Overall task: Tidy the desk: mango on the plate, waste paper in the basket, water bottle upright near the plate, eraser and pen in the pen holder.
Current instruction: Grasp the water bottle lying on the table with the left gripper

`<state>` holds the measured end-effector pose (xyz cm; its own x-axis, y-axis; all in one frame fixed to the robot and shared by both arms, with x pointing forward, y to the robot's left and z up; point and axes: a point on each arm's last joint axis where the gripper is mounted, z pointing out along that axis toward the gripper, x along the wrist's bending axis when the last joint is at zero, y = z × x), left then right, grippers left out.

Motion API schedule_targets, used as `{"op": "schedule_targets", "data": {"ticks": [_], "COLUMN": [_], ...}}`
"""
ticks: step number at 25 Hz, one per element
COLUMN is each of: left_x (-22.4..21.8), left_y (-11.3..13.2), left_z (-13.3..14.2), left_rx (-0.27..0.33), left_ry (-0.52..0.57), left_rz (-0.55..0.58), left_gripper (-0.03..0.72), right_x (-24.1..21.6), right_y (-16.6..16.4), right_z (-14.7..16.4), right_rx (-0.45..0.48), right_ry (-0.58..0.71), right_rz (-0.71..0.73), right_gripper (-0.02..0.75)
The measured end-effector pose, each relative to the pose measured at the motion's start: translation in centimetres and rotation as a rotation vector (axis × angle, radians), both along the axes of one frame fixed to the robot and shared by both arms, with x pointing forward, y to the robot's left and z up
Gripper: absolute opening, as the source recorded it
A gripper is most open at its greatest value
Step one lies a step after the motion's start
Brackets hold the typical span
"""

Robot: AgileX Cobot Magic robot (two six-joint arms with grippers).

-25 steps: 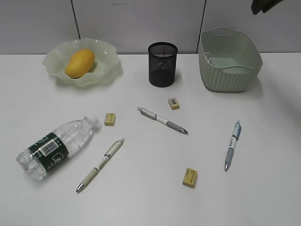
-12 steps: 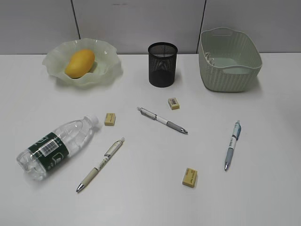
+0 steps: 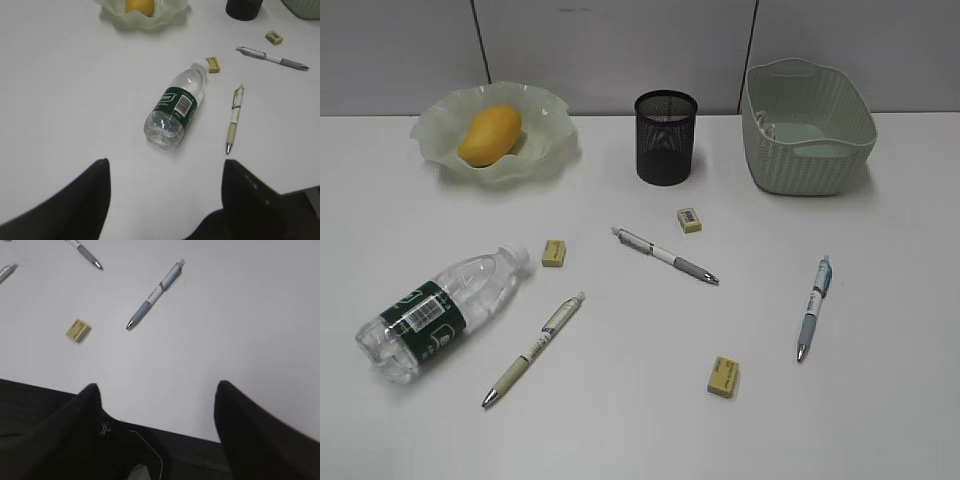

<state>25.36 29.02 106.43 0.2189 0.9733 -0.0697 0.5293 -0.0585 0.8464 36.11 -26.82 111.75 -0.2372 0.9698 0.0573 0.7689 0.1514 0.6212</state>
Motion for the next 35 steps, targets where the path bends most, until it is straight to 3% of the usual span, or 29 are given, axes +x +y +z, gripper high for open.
{"op": "schedule_targets", "data": {"ticks": [2,5,11,19,25,29,35], "left_x": [1.1,3.5,8.7,17.0,22.0,24.6,27.6], "left_y": [-0.1,-0.5,-2.0,-6.6,-9.9,-10.8,-11.9], "left_z": [0.6,1.2,1.3,-0.1,-4.0,-7.2,-10.5], "left_rx": [0.007,0.033,0.130,0.269,0.405,0.486,0.536], "left_ry": [-0.001,0.023,0.141,0.382,0.566,0.670,0.777], "left_rz": [-0.002,-0.011,-0.134,-0.352,-0.468,-0.490,-0.508], "left_gripper": [0.540,0.581,0.617,0.619,0.624,0.680,0.692], "right_x": [-2.0,-4.7,-8.9,-10.5,-10.0,-10.0,-9.9], "right_y": [-0.1,-0.5,-1.6,-2.7,-2.6,-2.6,-2.6], "right_z": [-1.2,-2.9,-6.0,-6.1,-6.5,-6.5,-6.4], "right_rx": [0.033,0.054,0.025,-0.051,-0.046,-0.044,-0.048], "right_ry": [-0.021,-0.058,-0.115,-0.234,-0.266,-0.273,-0.279], "right_rz": [0.004,0.007,0.007,-0.016,-0.017,-0.017,-0.019], "right_gripper": [0.566,0.638,0.643,0.608,0.594,0.594,0.593]}}
